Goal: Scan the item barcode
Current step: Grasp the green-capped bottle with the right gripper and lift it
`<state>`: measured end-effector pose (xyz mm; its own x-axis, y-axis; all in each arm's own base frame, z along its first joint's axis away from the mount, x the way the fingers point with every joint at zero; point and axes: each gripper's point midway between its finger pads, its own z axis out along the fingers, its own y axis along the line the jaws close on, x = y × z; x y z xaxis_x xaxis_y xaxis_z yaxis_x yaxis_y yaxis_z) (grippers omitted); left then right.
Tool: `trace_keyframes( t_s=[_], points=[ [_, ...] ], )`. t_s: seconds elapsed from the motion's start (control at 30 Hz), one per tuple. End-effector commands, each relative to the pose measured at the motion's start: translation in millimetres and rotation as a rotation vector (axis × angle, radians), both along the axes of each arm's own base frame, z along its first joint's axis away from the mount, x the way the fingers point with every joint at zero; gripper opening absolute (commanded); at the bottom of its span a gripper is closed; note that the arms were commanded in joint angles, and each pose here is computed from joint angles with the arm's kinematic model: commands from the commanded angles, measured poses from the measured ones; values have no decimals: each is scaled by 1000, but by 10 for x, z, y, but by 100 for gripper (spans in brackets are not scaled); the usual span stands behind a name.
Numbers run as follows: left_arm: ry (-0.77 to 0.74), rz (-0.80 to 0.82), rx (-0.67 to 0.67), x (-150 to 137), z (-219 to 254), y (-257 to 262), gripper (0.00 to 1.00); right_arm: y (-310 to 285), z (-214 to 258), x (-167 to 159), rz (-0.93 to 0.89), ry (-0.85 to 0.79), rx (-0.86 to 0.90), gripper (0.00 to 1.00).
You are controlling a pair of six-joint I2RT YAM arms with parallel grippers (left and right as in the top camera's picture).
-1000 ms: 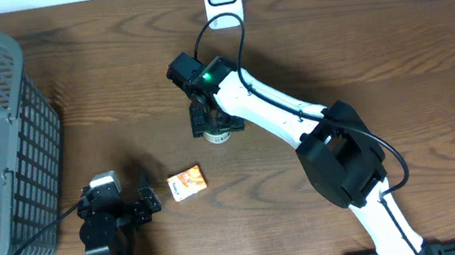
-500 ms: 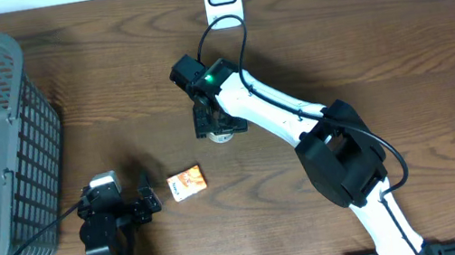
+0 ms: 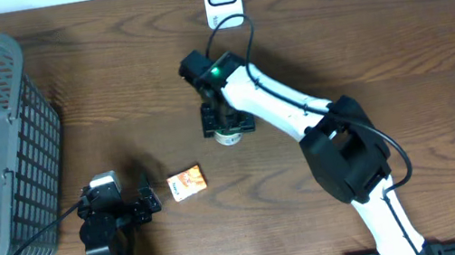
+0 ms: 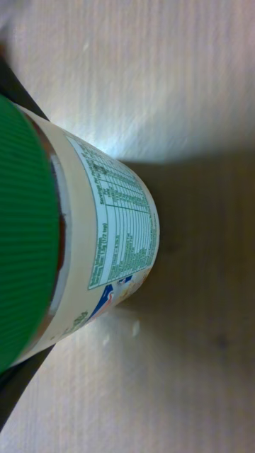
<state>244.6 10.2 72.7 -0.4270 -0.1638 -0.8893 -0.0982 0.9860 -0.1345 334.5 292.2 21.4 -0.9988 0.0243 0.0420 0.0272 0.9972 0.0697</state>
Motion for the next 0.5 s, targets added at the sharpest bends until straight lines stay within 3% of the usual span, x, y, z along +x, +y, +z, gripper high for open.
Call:
trace_keyframes(
  t_s=[0.0, 0.23, 0.47],
  points=[
    [49, -19, 4, -58, -135, -30, 99, -99, 57, -105, 19, 131, 78, 41],
    [48, -19, 4, -57, -133, -29, 99, -325, 211, -289, 57, 301, 155, 39],
    [49, -19, 4, -58, -135, -29, 99, -549, 318, -407, 127, 400, 204, 43]
  ],
)
